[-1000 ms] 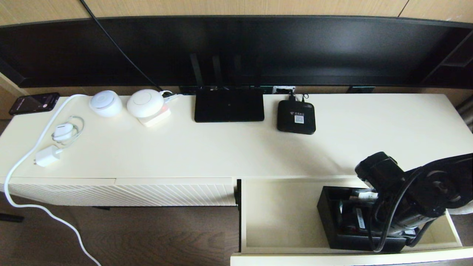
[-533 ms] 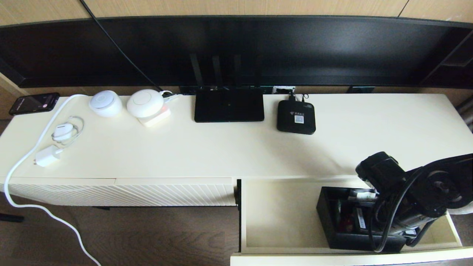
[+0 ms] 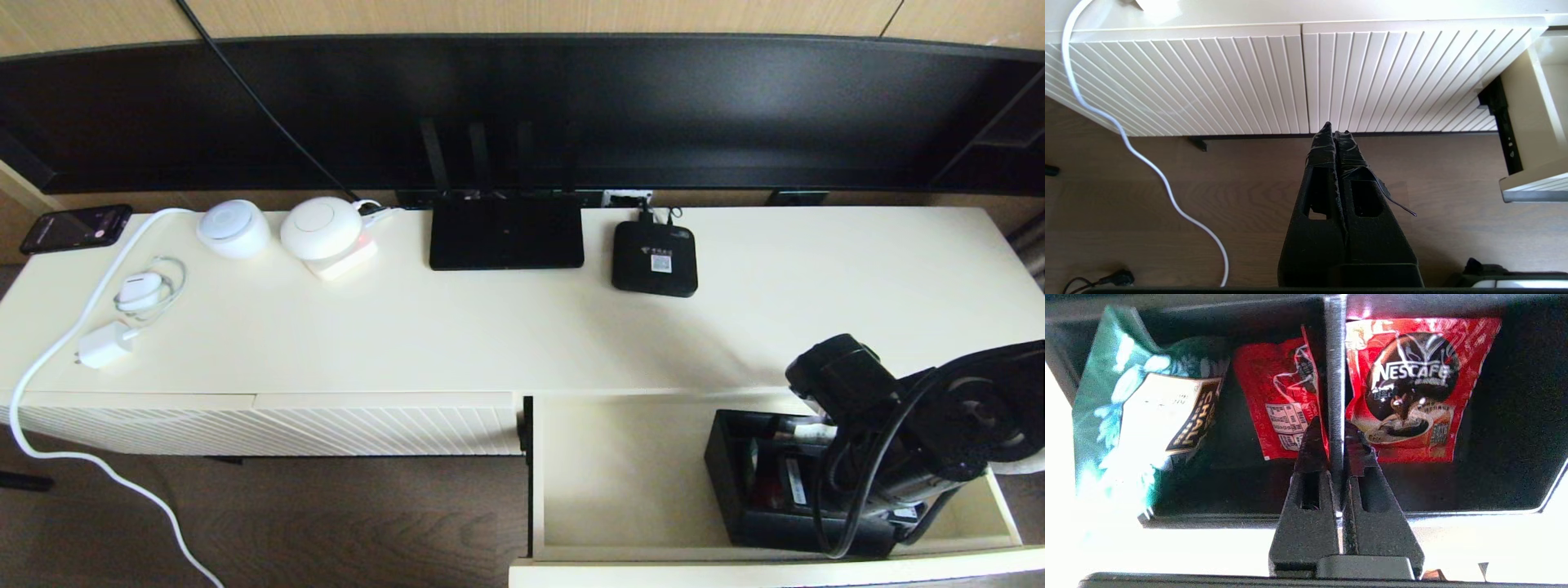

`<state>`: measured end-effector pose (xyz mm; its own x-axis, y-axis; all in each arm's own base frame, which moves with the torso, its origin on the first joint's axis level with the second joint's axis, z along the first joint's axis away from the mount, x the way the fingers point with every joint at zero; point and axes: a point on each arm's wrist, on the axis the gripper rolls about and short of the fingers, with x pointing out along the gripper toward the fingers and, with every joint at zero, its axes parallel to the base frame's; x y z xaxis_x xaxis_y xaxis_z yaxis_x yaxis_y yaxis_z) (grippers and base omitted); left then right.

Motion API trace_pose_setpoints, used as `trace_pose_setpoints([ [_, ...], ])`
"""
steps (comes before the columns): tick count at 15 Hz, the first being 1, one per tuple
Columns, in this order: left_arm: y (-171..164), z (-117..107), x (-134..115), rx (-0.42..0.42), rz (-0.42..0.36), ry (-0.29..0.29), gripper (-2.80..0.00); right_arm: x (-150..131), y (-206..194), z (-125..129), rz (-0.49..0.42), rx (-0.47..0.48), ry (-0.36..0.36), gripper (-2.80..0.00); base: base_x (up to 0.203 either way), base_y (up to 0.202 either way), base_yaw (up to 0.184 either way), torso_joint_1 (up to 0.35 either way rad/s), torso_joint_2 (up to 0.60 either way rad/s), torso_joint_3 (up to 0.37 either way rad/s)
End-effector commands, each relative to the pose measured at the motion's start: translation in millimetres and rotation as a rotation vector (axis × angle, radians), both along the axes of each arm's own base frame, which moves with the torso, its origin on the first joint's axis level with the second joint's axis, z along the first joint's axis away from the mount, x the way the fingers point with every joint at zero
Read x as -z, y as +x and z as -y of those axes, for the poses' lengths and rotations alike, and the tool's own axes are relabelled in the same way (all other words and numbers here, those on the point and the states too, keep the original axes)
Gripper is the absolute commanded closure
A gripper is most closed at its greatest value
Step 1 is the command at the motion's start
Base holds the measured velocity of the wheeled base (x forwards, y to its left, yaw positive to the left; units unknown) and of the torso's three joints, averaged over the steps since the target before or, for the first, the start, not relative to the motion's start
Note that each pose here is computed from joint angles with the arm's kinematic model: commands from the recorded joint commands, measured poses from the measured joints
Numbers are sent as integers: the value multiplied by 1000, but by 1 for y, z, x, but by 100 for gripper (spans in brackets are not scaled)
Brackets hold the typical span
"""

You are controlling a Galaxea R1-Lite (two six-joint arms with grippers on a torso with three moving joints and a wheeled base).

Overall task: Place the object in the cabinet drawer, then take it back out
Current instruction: Take the storage box out of the drawer and put it on the table

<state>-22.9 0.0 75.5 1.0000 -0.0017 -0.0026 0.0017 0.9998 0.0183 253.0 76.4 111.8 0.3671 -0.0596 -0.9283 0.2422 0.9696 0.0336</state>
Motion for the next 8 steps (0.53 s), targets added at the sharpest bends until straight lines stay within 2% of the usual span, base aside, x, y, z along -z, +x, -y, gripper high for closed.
trace_pose_setpoints([
  [1, 0, 0, 0, 0, -2, 0, 0, -8, -3, 0, 28, -1, 7, 0, 0, 0, 0, 0, 0, 0],
  [8, 0, 0, 0, 0, -2, 0, 0, -18, -17, 0, 54, -22, 11, 0, 0, 0, 0, 0, 0, 0],
])
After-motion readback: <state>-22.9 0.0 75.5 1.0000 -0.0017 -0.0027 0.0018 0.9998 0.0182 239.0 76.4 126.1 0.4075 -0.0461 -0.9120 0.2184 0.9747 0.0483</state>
